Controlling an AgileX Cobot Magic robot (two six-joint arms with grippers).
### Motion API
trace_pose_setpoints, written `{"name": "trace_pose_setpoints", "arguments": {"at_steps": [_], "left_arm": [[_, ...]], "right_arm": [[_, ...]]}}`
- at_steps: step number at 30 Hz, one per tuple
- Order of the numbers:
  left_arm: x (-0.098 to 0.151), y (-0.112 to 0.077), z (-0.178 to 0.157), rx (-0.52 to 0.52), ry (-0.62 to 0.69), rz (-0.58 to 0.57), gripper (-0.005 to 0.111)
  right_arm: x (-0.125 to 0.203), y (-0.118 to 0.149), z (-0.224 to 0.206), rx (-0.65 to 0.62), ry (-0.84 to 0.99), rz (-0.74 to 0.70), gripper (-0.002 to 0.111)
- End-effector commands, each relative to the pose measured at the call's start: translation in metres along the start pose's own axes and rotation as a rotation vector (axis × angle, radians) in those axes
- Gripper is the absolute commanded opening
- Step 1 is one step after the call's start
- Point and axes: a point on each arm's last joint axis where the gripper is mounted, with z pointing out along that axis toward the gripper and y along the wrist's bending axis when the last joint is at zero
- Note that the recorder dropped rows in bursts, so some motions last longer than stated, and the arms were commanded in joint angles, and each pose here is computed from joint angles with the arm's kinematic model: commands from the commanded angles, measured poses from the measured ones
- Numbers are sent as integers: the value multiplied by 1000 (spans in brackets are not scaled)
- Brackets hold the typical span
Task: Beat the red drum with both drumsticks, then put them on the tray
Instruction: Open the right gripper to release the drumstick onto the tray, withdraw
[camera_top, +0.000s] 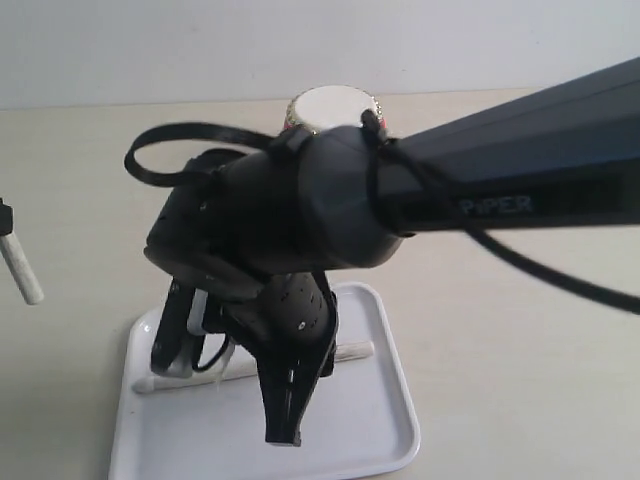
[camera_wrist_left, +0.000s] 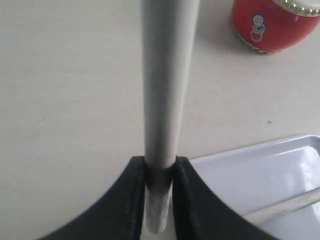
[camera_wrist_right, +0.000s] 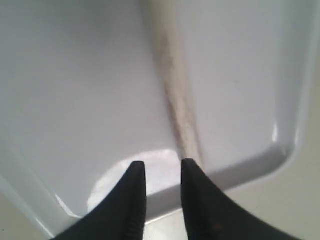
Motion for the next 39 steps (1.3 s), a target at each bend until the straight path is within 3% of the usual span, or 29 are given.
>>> {"name": "trace_pose_setpoints", "arguments": {"at_steps": [1,9,14,19,22,24,33,39], "left_arm": [[2,-4,0,26,12,7,0],[0,-14,-1,124,-10,-144,0],[9,-22,3,255,-13,-401,0],[44,-23,6,369,-17,-715,0],[61,-20,2,420,-65,-833,0],[68,-20,-3,431,-79,-815,0],[66,-13,-24,433,-228,-1000,0],[68,-26,-30,569,-157,-925,0]], "right_arm": [[19,-8,-42,49,-110,174,20],[75,-4,-78,129,-285,371,13],[103,3,-89,139,-379,409,13],[122,8,-94,139,-417,434,13],[125,9,-101,139,-485,436,13],[125,9,-105,135,-529,440,13],[120,13,-108,75,-590,452,13],[109,20,-116,20,-711,294,17]]}}
